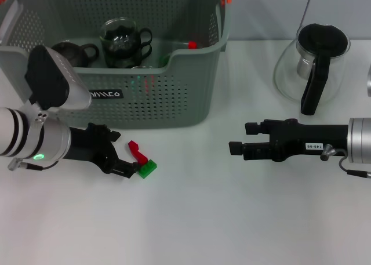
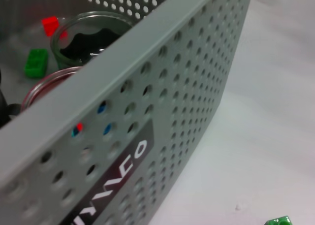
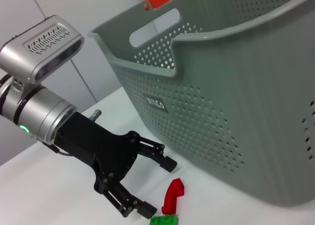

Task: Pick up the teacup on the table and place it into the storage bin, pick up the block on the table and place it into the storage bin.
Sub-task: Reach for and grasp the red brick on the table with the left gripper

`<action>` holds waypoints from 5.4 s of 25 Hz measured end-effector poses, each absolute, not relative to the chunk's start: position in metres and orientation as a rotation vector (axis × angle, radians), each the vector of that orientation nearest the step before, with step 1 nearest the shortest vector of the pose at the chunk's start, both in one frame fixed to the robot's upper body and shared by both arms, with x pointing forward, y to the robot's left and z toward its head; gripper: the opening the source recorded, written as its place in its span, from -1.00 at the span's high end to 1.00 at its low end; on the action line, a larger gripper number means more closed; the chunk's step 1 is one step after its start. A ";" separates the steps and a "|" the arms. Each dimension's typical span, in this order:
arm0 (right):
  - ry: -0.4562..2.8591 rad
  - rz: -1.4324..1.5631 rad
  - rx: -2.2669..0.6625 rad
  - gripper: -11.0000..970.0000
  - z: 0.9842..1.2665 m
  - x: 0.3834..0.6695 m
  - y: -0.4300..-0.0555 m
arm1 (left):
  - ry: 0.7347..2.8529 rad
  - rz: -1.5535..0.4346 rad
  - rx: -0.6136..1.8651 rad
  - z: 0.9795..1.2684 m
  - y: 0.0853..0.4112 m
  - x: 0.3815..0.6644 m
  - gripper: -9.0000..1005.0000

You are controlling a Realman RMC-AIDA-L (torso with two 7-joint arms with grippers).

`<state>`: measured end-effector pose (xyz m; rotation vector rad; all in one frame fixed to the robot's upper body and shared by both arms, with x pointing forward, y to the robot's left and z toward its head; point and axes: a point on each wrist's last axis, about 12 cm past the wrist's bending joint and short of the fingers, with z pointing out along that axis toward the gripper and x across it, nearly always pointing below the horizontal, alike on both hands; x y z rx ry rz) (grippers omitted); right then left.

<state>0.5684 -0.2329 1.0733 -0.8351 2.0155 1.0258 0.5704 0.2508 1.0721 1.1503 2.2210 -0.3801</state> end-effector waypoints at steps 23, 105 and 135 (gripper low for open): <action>2.014 1.031 -0.836 -0.82 1.075 0.569 -0.233 | 2.188 -0.477 1.198 1.080 0.236 0.568 -0.89; 2.013 1.028 -0.838 -0.82 1.074 0.568 -0.233 | 2.124 -0.403 1.281 1.071 0.231 0.569 -0.88; 2.012 1.023 -0.839 -0.82 1.074 0.569 -0.233 | 2.013 -0.342 1.436 1.073 0.230 0.572 -0.88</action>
